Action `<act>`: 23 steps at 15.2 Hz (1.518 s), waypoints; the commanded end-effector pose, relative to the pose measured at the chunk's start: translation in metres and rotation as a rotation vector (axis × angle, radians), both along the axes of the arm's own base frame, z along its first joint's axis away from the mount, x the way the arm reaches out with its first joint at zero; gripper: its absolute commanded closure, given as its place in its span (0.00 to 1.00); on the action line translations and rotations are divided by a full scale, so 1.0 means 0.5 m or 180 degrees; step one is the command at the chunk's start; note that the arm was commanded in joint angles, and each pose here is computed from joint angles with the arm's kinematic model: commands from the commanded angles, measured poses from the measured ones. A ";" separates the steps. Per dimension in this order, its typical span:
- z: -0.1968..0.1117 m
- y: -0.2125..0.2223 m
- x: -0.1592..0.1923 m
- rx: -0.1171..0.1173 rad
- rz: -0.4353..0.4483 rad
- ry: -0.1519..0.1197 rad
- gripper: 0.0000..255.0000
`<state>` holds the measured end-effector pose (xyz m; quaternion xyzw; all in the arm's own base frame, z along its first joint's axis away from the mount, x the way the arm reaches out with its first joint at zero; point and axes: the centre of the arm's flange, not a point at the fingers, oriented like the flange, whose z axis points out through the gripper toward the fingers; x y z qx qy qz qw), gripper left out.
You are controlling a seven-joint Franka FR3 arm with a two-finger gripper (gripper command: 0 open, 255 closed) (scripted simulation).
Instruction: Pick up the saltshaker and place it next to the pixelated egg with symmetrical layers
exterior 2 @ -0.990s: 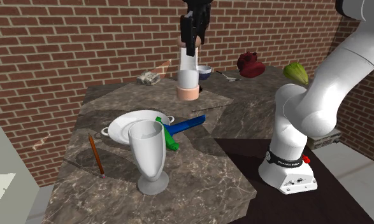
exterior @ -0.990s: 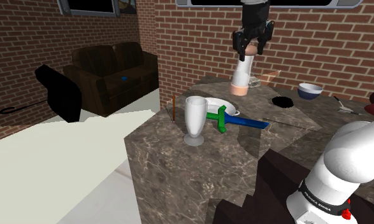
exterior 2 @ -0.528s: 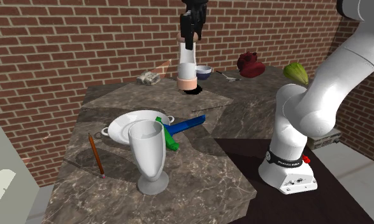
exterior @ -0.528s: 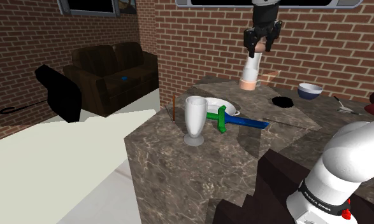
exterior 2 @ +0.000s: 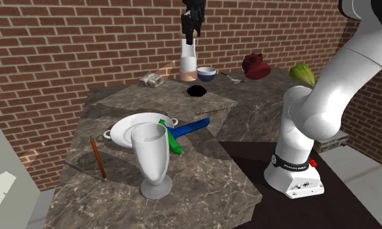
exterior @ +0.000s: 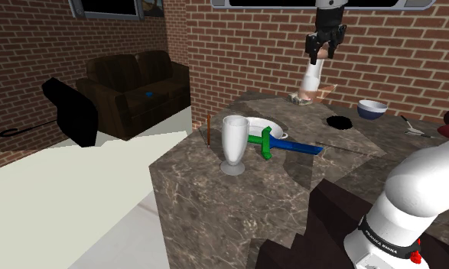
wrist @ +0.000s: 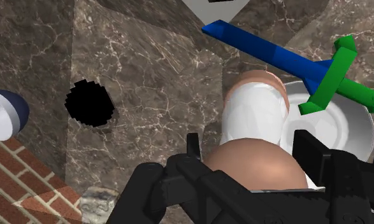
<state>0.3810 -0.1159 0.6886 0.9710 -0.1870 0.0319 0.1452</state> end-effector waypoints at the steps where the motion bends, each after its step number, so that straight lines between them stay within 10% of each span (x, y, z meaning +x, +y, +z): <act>1: 0.000 -0.050 0.000 -0.0001 0.0004 0.0000 1.00; 23: 0.002 -0.623 0.056 -0.0001 0.0004 0.0000 1.00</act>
